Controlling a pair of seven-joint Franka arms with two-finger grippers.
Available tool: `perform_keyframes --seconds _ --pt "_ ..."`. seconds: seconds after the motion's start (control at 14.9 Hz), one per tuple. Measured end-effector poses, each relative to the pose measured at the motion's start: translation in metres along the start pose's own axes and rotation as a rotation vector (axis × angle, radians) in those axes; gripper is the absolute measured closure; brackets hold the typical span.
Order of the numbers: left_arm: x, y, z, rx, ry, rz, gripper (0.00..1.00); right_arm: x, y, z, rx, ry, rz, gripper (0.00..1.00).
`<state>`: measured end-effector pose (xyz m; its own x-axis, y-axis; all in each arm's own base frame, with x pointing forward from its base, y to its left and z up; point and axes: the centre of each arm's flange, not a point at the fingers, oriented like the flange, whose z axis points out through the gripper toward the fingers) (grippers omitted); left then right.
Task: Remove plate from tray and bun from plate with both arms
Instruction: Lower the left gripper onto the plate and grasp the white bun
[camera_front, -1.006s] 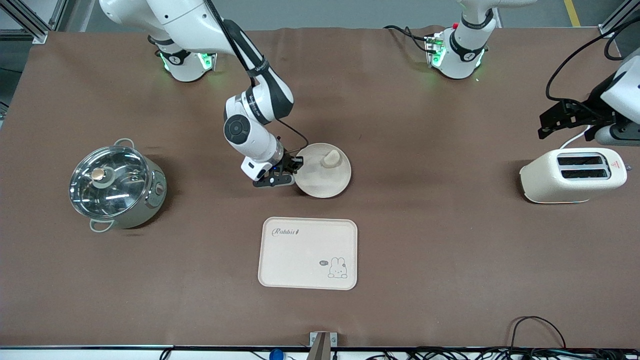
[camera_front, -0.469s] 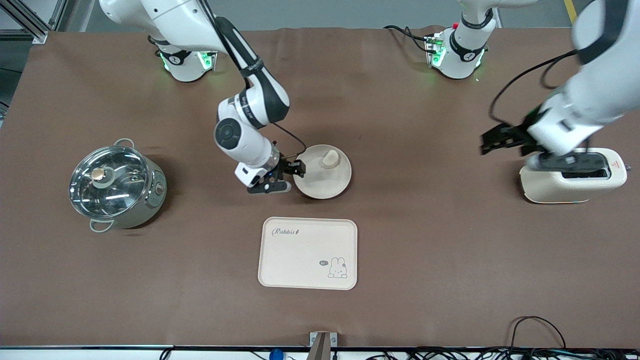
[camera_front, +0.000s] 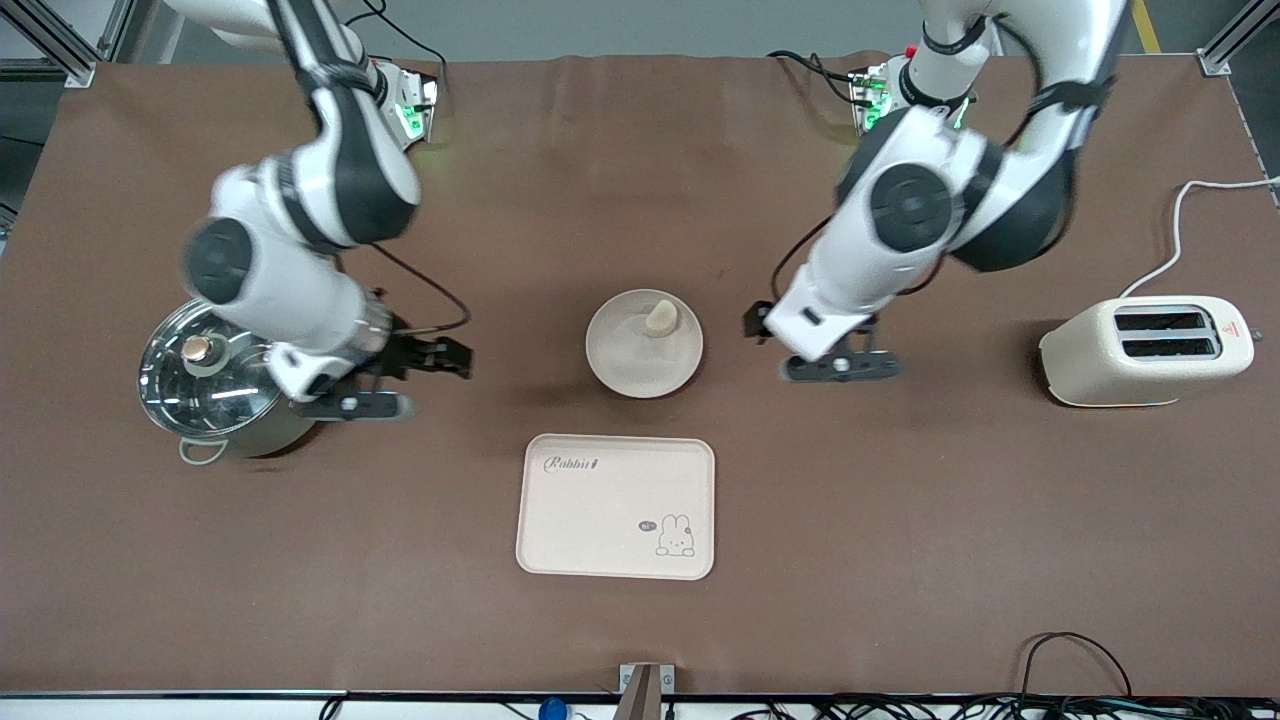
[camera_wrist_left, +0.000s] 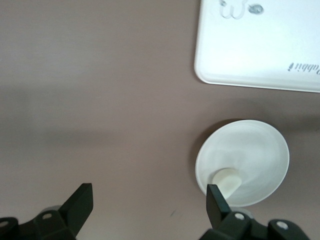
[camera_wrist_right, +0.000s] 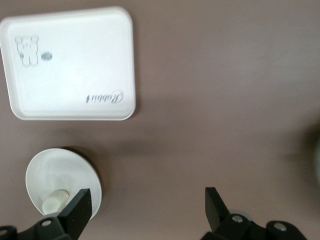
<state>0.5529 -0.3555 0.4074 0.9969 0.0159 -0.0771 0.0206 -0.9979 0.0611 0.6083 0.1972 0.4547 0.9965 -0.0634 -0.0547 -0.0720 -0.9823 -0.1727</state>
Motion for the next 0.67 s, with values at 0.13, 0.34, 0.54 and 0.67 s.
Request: perform_keyframes --seconds 0.13,0.34,0.54,0.67 --pt "-0.004 0.03 0.039 -0.023 0.009 -0.051 0.0 0.008 0.024 -0.045 -0.012 0.009 0.03 0.0" --pt "-0.02 0.074 0.101 -0.038 0.016 -0.133 0.0 0.008 0.062 -0.096 -0.044 0.053 0.055 0.0" --pt "-0.048 0.111 0.156 -0.031 0.051 -0.172 0.0 -0.006 0.11 -0.135 -0.042 0.033 0.02 0.0" --pt "-0.066 0.128 0.182 -0.024 0.072 -0.202 0.0 -0.017 0.144 -0.161 -0.06 0.03 -0.024 0.0"
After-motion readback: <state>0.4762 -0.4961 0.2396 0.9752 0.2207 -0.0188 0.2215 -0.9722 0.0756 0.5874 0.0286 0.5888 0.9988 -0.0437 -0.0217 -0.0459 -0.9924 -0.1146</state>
